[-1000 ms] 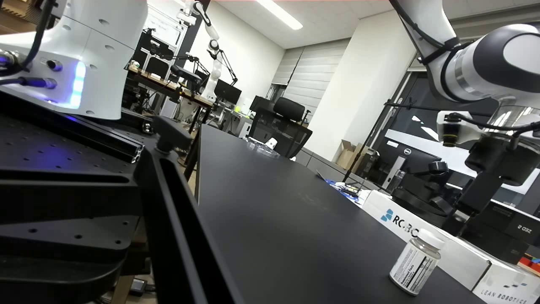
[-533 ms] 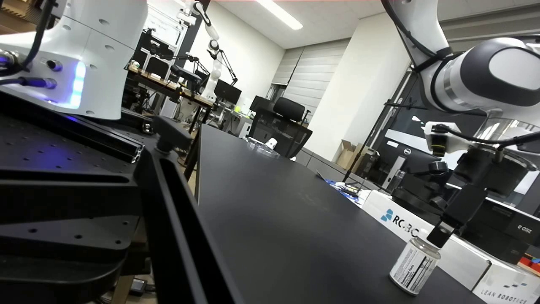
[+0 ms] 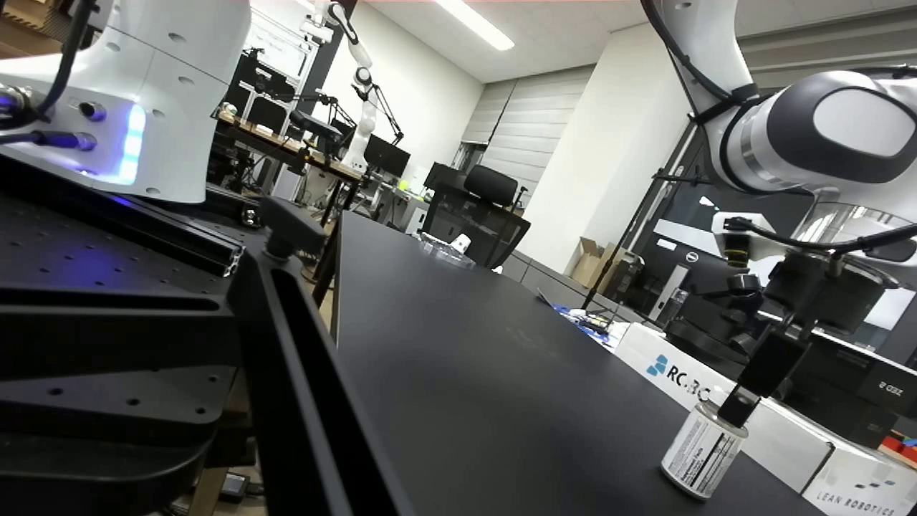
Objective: Move the small bottle to the left
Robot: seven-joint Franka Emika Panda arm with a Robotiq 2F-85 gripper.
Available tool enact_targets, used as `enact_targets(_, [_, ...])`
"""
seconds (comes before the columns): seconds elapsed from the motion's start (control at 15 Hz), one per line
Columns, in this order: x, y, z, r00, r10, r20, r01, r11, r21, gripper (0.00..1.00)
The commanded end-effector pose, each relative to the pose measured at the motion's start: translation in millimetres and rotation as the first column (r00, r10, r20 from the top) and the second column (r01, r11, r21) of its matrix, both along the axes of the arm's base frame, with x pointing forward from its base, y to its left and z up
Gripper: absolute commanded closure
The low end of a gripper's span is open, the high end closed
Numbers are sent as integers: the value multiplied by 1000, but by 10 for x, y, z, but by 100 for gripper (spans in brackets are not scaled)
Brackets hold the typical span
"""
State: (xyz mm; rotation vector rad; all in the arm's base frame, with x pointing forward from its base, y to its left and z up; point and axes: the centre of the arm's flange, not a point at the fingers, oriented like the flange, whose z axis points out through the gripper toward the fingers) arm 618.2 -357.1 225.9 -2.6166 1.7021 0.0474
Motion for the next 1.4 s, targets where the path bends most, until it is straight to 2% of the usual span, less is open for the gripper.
enact_targets(0.0, [-87, 149, 400, 1000, -7, -6, 7, 1000, 15, 81])
enact_targets(0.33, [-213, 393, 1121, 999, 38, 3, -38, 999, 21, 81])
enact_targets(0.73, [-714, 1074, 1678, 986, 164, 21, -164, 986, 39, 81])
enact_targets(1.0, [-1143, 1674, 1818, 957, 288, 23, -289, 954, 76, 81])
enact_targets(1.33, [-1740, 2330, 1829, 896, 444, -8, -441, 891, 106, 81])
